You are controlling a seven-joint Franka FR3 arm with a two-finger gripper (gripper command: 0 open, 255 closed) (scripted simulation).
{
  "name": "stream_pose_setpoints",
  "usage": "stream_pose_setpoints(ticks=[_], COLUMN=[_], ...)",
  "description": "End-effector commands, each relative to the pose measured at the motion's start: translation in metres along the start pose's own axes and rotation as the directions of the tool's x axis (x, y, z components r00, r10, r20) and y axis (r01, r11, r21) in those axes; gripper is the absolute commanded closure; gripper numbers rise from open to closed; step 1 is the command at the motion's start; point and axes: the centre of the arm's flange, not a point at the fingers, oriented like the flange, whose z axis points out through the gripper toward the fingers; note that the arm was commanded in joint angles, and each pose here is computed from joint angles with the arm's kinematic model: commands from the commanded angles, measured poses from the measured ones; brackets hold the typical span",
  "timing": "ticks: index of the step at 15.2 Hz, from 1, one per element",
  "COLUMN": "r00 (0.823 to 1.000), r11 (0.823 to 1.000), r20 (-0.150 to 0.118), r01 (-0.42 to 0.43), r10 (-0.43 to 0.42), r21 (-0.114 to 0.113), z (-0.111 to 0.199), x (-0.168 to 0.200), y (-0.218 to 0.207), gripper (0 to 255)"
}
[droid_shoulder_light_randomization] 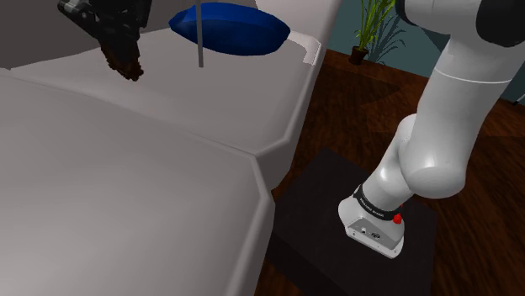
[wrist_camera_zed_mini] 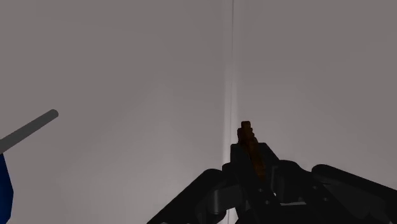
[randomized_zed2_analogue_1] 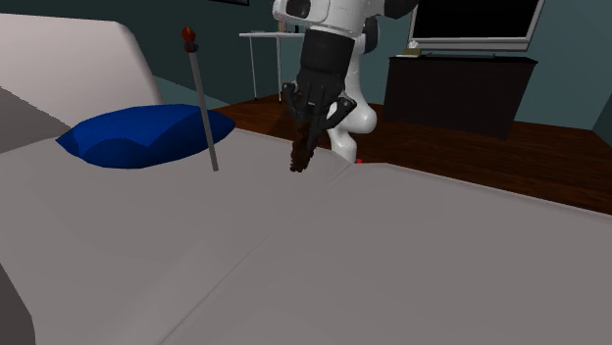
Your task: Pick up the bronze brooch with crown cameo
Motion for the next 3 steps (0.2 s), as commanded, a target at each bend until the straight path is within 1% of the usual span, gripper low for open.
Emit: stream_pose_setpoints(ticks=[1,3], r00=[1.0,1.0], r11=[1.0,1.0], r20=[0.001,0.001], r01=[0.0,0.0], r10=[0.0,0.0], r21=[0.0,0.0], z=[-0.01,-0.0108], x=[0.0019,0.002], y=[0.0009,0.001], gripper=[255,255])
